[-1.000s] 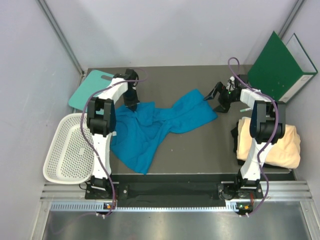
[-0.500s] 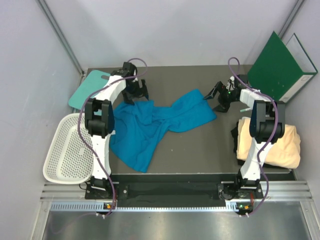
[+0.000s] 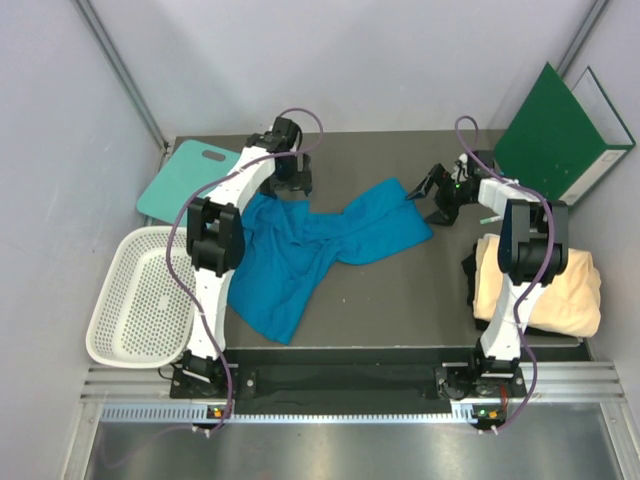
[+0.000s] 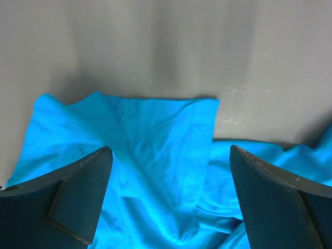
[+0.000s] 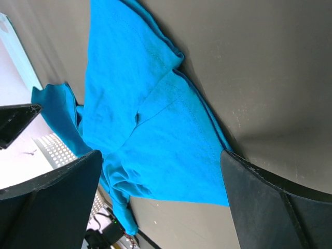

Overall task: Fold and stack the t-shirts
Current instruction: Flatten out the tshirt

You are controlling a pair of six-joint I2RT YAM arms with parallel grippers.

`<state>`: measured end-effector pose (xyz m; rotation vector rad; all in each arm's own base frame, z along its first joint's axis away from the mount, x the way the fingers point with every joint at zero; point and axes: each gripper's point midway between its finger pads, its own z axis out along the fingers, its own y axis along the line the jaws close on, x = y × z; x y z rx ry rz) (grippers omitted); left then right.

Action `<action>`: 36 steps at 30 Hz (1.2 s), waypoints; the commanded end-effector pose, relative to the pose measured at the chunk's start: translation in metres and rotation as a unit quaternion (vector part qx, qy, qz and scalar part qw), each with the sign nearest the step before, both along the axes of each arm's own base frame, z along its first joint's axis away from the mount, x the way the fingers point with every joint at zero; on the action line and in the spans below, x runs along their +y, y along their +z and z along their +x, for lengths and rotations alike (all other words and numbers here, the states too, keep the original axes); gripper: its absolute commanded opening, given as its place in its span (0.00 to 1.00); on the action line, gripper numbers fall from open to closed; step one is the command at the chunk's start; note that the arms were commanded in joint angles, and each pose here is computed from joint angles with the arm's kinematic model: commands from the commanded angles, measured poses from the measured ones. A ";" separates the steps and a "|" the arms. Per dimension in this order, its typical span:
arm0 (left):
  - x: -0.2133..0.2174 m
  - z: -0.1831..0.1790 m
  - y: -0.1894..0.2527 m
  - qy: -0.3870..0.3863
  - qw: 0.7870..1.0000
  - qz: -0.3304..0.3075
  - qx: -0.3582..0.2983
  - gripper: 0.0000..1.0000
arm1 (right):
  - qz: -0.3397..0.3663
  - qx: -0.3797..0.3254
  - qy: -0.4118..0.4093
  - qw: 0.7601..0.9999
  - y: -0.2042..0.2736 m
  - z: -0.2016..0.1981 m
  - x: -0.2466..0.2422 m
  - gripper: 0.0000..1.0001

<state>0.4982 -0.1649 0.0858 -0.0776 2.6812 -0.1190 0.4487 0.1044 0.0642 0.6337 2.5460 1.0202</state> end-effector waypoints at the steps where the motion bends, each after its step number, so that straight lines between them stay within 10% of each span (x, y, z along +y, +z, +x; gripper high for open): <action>1: 0.015 0.005 0.062 0.012 0.996 0.031 -0.082 0.99 | 0.005 -0.018 0.004 1.000 0.003 0.005 0.006 0.96; 28: -0.025 0.004 -0.024 -0.044 0.997 0.061 -0.016 0.98 | 0.005 -0.020 0.011 1.000 0.004 0.005 0.012 0.97; 36: -0.017 -0.013 -0.058 -0.057 0.990 0.122 0.029 0.61 | 0.019 -0.023 0.012 0.999 0.004 0.015 0.016 0.98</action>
